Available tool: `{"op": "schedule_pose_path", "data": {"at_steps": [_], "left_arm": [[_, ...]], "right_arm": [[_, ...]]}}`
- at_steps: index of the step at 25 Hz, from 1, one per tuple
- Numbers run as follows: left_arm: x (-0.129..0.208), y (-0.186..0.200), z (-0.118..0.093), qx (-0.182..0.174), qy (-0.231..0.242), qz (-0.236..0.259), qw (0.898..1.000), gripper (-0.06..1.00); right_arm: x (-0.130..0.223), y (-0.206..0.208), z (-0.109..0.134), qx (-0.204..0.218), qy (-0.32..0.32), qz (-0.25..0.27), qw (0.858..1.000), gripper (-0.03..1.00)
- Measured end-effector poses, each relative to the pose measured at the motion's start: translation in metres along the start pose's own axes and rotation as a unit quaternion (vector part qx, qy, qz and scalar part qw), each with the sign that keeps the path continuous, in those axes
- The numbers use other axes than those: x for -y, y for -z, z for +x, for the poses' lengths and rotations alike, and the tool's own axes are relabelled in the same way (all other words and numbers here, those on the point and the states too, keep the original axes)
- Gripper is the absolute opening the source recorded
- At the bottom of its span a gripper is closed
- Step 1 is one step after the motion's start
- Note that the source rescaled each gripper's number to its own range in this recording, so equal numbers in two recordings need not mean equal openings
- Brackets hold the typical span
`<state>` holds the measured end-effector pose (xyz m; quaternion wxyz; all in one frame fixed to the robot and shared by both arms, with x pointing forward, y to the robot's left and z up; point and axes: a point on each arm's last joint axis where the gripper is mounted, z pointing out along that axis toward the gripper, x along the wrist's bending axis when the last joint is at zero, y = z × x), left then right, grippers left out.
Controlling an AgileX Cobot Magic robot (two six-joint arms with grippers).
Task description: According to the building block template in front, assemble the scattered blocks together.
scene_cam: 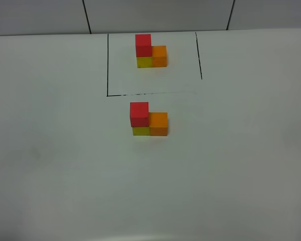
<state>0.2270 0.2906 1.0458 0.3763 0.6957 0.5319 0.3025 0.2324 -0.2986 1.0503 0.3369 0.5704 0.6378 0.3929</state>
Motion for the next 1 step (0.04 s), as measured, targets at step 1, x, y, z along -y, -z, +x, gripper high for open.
{"op": "schedule_pose_path", "data": {"at_steps": [1], "left_arm": [[0.0000,0.0000,0.0000,0.000,0.000,0.000,1.000,0.39]], "right_arm": [[0.0000,0.0000,0.0000,0.000,0.000,0.000,1.000,0.75]]}}
